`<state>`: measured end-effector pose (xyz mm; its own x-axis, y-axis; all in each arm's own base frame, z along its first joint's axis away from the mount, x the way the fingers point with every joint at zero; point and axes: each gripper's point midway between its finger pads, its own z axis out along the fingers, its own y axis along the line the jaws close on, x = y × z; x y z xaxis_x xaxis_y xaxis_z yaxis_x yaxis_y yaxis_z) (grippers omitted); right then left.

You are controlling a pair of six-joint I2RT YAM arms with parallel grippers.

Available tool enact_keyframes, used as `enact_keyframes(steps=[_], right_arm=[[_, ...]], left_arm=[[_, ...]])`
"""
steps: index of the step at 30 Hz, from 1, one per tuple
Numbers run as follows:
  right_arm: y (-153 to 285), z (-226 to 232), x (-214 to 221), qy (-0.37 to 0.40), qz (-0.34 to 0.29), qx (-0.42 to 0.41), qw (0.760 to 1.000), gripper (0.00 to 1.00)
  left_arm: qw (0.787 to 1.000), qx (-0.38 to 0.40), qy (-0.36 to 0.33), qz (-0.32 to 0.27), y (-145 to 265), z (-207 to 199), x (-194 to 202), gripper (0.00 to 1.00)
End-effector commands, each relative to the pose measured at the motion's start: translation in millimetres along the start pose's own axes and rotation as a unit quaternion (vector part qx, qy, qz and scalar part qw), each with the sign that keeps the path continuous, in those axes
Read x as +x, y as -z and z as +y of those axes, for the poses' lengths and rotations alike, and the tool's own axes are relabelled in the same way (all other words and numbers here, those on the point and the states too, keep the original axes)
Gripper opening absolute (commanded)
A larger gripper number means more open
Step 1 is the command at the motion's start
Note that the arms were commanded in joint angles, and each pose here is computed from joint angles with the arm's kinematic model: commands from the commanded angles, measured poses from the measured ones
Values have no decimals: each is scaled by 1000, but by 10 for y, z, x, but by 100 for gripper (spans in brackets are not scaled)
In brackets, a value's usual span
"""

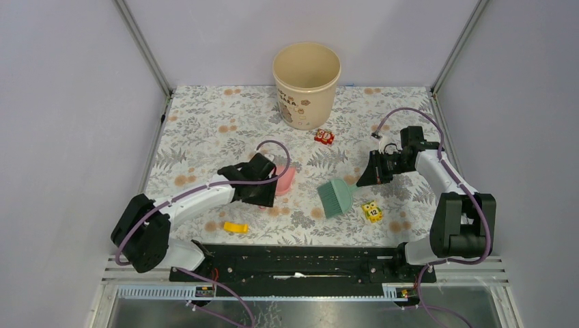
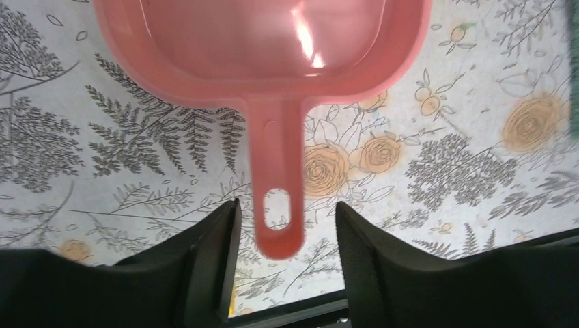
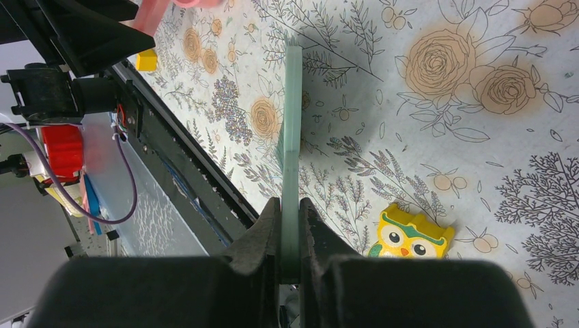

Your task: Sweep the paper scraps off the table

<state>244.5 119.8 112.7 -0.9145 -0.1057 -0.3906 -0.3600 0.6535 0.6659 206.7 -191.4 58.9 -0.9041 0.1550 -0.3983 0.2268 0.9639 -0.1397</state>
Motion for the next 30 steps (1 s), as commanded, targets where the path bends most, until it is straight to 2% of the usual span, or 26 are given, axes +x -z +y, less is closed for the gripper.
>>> enact_keyframes(steps=[1,6,10,11,12,15,17,20,23,25,26,29,30], right_arm=[[75,30,-58,23,-14,7,1000,0],[74,33,-57,23,-14,6,1000,0],[149,48,-167,45,-28,23,998,0],[192,56,-219,53,-34,32,998,0],[244,49,-277,62,-40,47,996,0],[490,-21,-502,117,-57,121,984,0],[702,-59,-647,153,-65,174,971,0],[987,24,-869,195,-87,222,951,0],[1095,120,-1002,242,-88,269,928,0],[997,134,-994,282,-55,309,907,0],[834,42,-912,320,-9,366,874,0],[573,-28,-768,367,41,415,832,1],[499,-52,-725,378,53,431,818,5]], left_arm=[[998,28,5,-65,91,-88,-207,59],[994,52,3,-93,364,-160,-327,61],[985,53,-6,-162,694,-114,-530,64],[982,43,-6,-182,758,-59,-578,88],[979,30,-3,-202,817,11,-619,97],[967,10,2,-254,953,160,-687,99],[959,-3,16,-281,996,265,-692,99],[950,-65,72,-297,927,565,-622,99],[947,-96,77,-296,965,681,-656,99],[945,-108,80,-299,969,728,-681,99],[946,-109,84,-293,922,759,-676,99],[947,-111,84,-291,901,778,-667,99],[946,-111,85,-292,905,780,-668,99]])
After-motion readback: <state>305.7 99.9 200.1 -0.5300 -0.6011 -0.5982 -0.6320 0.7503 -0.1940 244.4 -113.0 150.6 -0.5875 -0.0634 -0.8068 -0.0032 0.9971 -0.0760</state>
